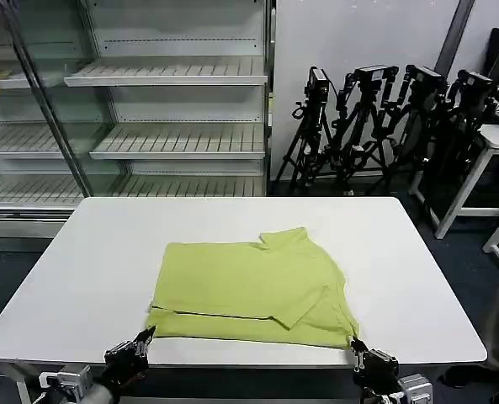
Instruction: Fold and organize the clothes.
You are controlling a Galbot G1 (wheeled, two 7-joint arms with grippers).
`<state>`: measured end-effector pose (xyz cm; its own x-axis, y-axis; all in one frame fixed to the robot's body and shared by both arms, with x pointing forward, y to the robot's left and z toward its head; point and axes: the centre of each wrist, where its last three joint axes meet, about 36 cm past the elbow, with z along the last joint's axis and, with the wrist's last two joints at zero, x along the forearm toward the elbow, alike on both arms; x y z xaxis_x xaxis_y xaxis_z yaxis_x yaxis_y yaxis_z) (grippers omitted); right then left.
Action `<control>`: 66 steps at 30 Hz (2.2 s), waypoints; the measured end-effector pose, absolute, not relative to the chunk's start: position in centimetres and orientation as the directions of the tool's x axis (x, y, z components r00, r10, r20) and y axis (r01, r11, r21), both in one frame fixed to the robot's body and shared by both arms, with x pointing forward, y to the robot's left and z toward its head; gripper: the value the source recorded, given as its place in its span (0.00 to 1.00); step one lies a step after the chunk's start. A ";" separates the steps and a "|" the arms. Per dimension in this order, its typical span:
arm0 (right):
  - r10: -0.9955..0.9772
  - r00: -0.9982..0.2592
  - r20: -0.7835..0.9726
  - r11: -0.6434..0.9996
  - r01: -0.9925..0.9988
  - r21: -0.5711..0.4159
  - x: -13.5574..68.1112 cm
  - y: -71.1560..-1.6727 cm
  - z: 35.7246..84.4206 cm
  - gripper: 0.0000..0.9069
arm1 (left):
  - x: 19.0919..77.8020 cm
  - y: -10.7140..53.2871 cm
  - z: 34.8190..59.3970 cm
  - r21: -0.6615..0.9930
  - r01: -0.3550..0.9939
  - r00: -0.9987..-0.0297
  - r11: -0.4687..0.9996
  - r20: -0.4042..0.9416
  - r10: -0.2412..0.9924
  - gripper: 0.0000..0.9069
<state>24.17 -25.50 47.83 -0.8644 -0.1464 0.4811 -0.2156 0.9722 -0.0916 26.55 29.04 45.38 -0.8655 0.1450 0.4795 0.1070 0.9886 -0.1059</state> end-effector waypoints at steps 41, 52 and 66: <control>-0.045 -0.943 0.331 0.999 -0.039 0.025 55.8 -16.3 48.9 1.00 | 49.9 32.9 45.1 -0.045 0.194 -0.889 0.980 0.414 0.195 1.00; 0.005 -0.905 0.425 1.000 0.006 0.000 59.6 -15.9 46.3 1.00 | 54.0 33.3 44.3 -0.037 0.197 -0.871 0.980 0.452 0.193 1.00; 0.020 -0.878 0.479 1.000 0.029 0.012 61.0 -15.6 44.9 1.00 | 55.1 33.7 43.3 -0.028 0.186 -0.857 0.982 0.485 0.176 1.00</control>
<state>60.96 -15.58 44.87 -0.8776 0.0201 0.4789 0.0293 0.9995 0.0118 55.10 33.73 43.25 -0.8566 0.1758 0.4851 0.1858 0.9822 -0.0277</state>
